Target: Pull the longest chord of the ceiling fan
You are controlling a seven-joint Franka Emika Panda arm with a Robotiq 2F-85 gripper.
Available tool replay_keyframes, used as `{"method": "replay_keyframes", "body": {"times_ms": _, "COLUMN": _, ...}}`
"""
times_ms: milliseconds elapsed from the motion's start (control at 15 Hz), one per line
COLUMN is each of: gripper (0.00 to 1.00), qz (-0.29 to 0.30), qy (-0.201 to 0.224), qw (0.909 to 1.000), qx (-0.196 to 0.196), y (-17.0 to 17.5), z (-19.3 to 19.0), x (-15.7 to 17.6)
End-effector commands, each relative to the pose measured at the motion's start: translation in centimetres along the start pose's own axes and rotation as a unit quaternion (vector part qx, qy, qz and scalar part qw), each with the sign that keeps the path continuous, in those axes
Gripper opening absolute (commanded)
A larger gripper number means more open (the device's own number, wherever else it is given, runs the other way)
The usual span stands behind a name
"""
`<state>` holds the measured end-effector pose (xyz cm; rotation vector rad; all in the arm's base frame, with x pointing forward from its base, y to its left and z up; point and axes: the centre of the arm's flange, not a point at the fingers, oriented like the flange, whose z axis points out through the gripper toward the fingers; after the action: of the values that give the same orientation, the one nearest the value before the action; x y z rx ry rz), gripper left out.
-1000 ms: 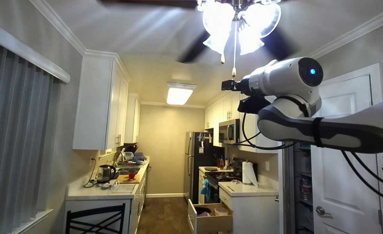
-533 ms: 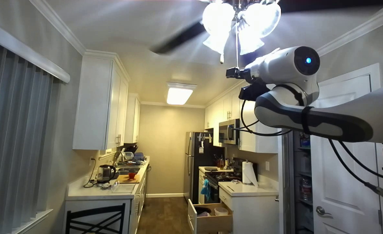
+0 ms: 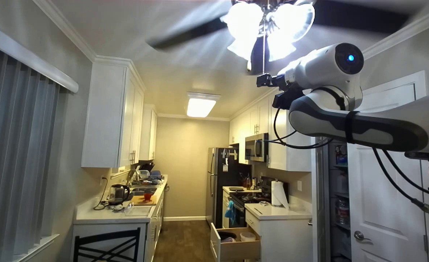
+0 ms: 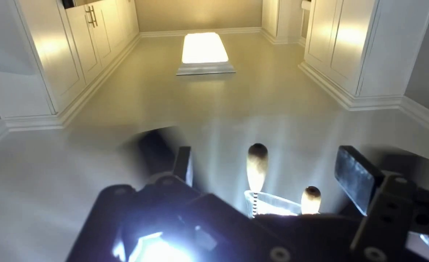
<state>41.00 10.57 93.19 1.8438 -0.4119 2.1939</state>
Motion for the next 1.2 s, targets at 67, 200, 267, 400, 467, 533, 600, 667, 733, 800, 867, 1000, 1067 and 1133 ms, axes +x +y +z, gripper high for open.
{"method": "replay_keyframes", "body": {"times_ms": 67, "gripper": 1.00, "qz": 0.000, "qy": 0.000, "qw": 1.0000, "qx": 0.000, "y": 0.0, "z": 0.0, "x": 0.0}}
{"method": "replay_keyframes", "body": {"times_ms": 200, "gripper": 1.00, "qz": -0.012, "qy": 0.020, "qw": 0.9997, "qx": -0.003, "y": -0.3, "z": -0.3, "x": 0.8}}
{"method": "replay_keyframes", "body": {"times_ms": 267, "gripper": 1.00, "qz": -0.018, "qy": 0.031, "qw": 0.9993, "qx": -0.003, "y": -0.5, "z": -0.5, "x": 1.5}}
{"method": "replay_keyframes", "body": {"times_ms": 400, "gripper": 1.00, "qz": -0.035, "qy": 0.048, "qw": 0.9982, "qx": -0.003, "y": -1.3, "z": -1.2, "x": 2.8}}
{"method": "replay_keyframes", "body": {"times_ms": 467, "gripper": 1.00, "qz": -0.040, "qy": 0.055, "qw": 0.9977, "qx": -0.005, "y": -1.7, "z": -1.6, "x": 3.3}}
{"method": "replay_keyframes", "body": {"times_ms": 533, "gripper": 1.00, "qz": -0.044, "qy": 0.062, "qw": 0.9971, "qx": -0.007, "y": -2.1, "z": -2.1, "x": 3.9}}
{"method": "replay_keyframes", "body": {"times_ms": 600, "gripper": 1.00, "qz": -0.050, "qy": 0.067, "qw": 0.9965, "qx": -0.009, "y": -2.4, "z": -2.5, "x": 4.1}}
{"method": "replay_keyframes", "body": {"times_ms": 667, "gripper": 1.00, "qz": -0.054, "qy": 0.070, "qw": 0.9961, "qx": -0.009, "y": -2.6, "z": -2.9, "x": 4.1}}
{"method": "replay_keyframes", "body": {"times_ms": 733, "gripper": 1.00, "qz": -0.056, "qy": 0.072, "qw": 0.9958, "qx": -0.011, "y": -2.9, "z": -3.0, "x": 4.1}}
{"method": "replay_keyframes", "body": {"times_ms": 800, "gripper": 1.00, "qz": -0.055, "qy": 0.070, "qw": 0.9959, "qx": -0.013, "y": -3.0, "z": -2.9, "x": 4.2}}
{"method": "replay_keyframes", "body": {"times_ms": 867, "gripper": 1.00, "qz": -0.052, "qy": 0.065, "qw": 0.9964, "qx": -0.016, "y": -3.0, "z": -2.6, "x": 4.5}}
{"method": "replay_keyframes", "body": {"times_ms": 1000, "gripper": 1.00, "qz": -0.048, "qy": 0.049, "qw": 0.9973, "qx": -0.026, "y": -2.5, "z": -1.5, "x": 5.0}}
{"method": "replay_keyframes", "body": {"times_ms": 1067, "gripper": 1.00, "qz": -0.051, "qy": 0.042, "qw": 0.9972, "qx": -0.034, "y": -2.2, "z": -1.1, "x": 5.2}}
{"method": "replay_keyframes", "body": {"times_ms": 1133, "gripper": 1.00, "qz": -0.051, "qy": 0.032, "qw": 0.9974, "qx": -0.041, "y": -1.8, "z": -0.5, "x": 5.4}}
